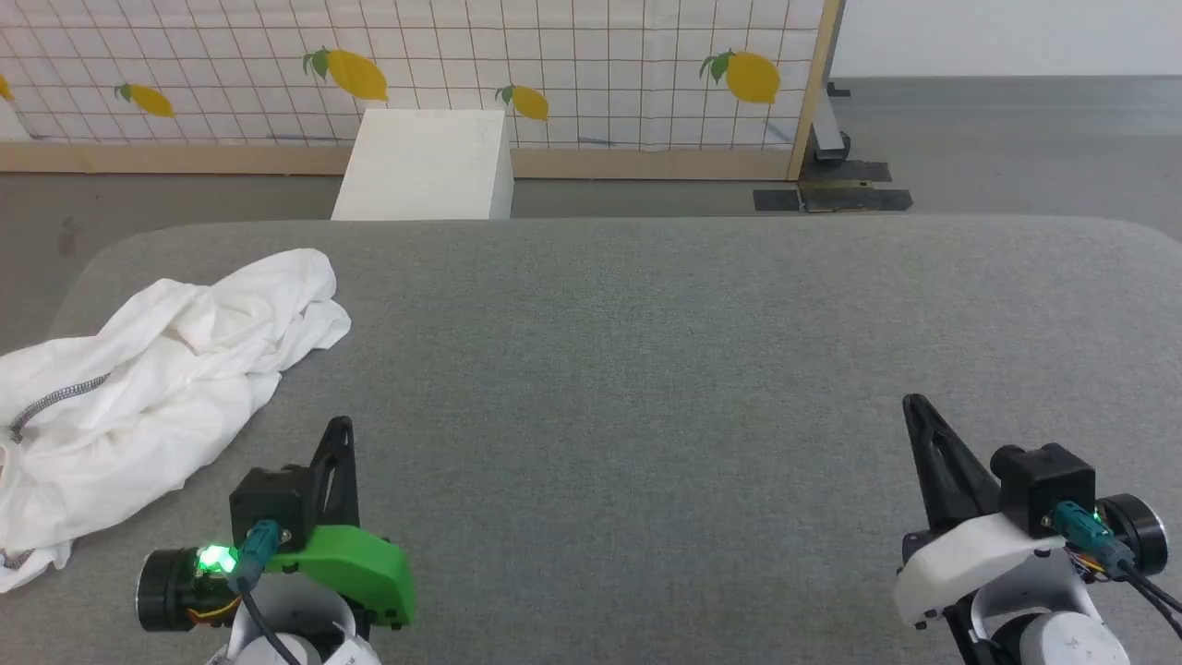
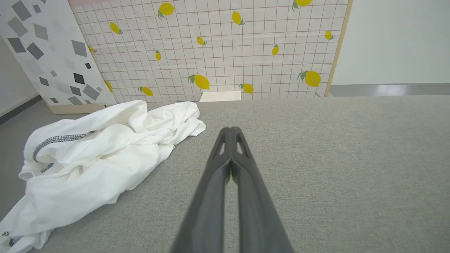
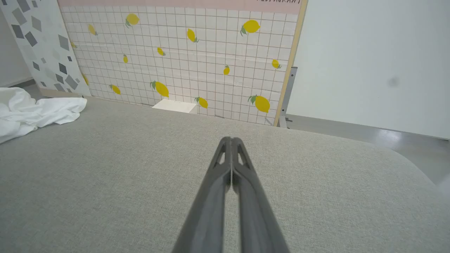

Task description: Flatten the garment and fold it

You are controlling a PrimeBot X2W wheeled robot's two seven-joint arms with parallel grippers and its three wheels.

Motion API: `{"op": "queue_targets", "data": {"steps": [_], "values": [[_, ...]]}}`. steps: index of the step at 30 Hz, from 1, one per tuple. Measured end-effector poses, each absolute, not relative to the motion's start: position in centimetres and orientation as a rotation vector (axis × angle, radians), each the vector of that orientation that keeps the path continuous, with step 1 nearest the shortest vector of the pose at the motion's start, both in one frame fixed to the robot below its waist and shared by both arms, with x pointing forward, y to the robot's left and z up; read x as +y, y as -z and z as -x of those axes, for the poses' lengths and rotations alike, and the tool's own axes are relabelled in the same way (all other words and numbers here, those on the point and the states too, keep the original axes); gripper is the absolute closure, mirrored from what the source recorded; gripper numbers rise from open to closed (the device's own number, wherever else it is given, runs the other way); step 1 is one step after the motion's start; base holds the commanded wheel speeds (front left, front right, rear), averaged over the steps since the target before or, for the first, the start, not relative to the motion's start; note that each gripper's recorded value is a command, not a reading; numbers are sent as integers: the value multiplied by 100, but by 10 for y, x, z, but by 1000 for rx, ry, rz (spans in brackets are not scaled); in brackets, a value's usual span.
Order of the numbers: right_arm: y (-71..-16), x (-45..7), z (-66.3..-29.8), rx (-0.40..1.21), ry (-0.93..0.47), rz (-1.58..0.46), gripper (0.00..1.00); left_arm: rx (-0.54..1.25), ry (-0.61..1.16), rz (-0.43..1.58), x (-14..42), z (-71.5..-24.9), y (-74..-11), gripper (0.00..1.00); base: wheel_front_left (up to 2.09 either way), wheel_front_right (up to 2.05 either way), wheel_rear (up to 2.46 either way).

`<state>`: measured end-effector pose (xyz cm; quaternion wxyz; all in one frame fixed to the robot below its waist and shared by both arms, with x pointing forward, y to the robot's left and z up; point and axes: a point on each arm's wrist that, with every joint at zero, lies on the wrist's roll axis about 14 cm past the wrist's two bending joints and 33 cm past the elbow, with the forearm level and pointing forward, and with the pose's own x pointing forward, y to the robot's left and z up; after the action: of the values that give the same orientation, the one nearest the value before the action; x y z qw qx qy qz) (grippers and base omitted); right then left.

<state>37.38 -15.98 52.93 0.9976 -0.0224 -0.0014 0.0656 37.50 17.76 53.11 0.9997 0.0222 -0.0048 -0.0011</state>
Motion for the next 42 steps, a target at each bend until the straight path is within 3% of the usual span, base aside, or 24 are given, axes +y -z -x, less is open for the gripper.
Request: {"op": "queue_targets", "data": {"steps": [2, 3, 42], "values": [[-529, -160, -374, -3, -131, 45, 100, -9, 2, -44, 178, -375, -531, 100, 0, 0, 0], [-529, -160, -374, -3, -132, 45, 0, -10, 2, -44, 178, -375, -531, 0, 0, 0, 0], [-519, -130, -388, -7, -218, -39, 0, -17, -97, -5, 207, -358, -522, 0, 0, 0, 0]]}}
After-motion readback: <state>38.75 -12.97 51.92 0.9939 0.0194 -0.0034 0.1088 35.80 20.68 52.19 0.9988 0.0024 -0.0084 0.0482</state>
